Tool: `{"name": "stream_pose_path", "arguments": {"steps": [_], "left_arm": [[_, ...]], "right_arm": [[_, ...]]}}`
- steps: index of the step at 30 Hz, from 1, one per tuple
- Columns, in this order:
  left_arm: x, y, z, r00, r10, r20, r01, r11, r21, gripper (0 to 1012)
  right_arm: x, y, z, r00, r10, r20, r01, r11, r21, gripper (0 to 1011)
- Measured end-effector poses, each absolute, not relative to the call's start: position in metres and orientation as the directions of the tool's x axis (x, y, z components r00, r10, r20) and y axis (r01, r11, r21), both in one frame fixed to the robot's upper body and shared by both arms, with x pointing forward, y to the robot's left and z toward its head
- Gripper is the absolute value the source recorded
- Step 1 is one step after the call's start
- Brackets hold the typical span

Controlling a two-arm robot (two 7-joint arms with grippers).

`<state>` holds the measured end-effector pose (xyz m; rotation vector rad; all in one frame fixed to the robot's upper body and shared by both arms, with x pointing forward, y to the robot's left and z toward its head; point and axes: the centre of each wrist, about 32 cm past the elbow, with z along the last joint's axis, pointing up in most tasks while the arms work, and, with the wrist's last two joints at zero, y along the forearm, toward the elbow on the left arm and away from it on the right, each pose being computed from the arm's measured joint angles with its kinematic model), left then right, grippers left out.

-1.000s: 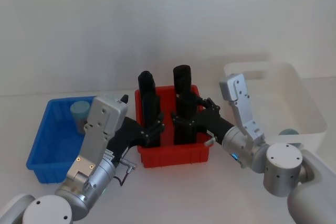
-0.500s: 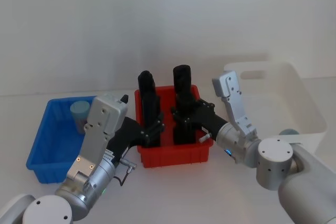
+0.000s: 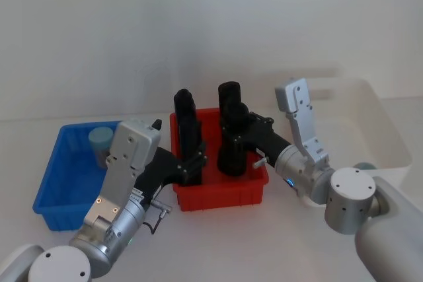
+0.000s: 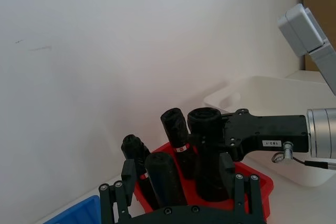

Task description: Pick the cotton swabs from the blue box and place them into the white box.

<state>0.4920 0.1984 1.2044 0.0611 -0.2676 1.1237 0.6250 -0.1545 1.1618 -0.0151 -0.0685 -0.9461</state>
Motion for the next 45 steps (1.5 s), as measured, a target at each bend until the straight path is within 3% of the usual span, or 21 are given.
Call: {"name": "stream_pose_path", "arguments": {"steps": [21, 45], "left_arm": [[0.492, 0.198, 1.204, 0.404, 0.882, 0.243, -0.897, 0.434, -0.086, 1004], [0.492, 0.198, 1.204, 0.404, 0.882, 0.243, -0.897, 0.434, -0.086, 1004]], "right_arm": [[0.596, -0.176, 1.217, 0.499, -0.86, 0.105, 0.831, 0.51, 0.221, 340], [0.561, -0.231, 1.243, 0.276, -0.952, 0.13, 0.939, 0.296, 0.175, 340]]}}
